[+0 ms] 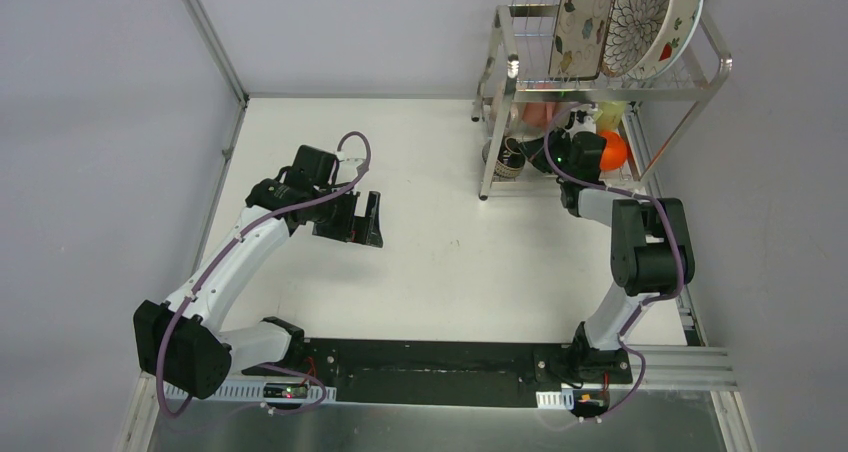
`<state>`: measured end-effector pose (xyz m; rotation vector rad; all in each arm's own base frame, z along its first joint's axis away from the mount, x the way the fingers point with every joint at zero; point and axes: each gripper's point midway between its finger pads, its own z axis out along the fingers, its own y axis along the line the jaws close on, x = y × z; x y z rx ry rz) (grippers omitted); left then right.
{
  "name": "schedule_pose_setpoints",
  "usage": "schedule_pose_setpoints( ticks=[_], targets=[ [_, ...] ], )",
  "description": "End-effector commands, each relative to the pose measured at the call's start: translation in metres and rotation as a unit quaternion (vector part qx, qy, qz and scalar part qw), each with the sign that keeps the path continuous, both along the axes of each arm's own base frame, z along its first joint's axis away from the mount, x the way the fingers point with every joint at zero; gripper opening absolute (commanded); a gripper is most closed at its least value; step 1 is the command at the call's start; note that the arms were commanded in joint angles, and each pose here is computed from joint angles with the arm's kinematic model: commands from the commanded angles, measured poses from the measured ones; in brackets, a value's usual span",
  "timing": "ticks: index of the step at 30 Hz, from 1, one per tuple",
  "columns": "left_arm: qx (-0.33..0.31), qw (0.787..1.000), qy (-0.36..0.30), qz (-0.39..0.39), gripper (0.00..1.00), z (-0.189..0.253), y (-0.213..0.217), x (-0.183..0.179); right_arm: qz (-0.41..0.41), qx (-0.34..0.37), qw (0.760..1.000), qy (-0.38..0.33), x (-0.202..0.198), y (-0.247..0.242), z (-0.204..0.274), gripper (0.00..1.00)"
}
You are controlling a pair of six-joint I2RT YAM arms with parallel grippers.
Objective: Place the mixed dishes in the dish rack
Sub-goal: Turn the bowl upside down on the dish rack.
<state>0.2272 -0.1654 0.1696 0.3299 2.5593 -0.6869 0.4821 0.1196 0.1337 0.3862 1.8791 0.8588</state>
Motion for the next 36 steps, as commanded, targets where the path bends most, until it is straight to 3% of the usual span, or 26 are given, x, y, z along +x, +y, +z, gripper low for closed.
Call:
schedule_pose_setpoints(
  ticks=[1, 19, 26, 32, 36],
  targets=[
    [-0.009, 1.0, -0.022, 0.002, 0.97, 0.008, 0.001, 0.005, 0.018, 0.014, 0.999, -0.025, -0.004, 0.009, 0.016, 0.0],
    [-0.01, 1.0, -0.023, 0.001, 0.98, 0.009, 0.0, 0.005, 0.017, 0.095, 0.993, -0.069, -0.009, 0.038, 0.039, 0.01],
    [-0.011, 1.0, -0.023, 0.0, 0.98, 0.009, 0.0, 0.004, 0.001, 0.12, 0.99, -0.067, -0.011, 0.055, 0.026, 0.01],
    [-0.011, 1.0, -0.024, 0.001, 0.98, 0.01, 0.001, 0.004, -0.025, 0.104, 0.993, -0.05, -0.015, 0.065, 0.003, 0.0],
    [-0.01, 1.0, -0.026, 0.002, 0.98, 0.01, 0.001, 0.005, -0.058, 0.047, 0.997, -0.029, -0.018, 0.058, -0.014, 0.0]
  ],
)
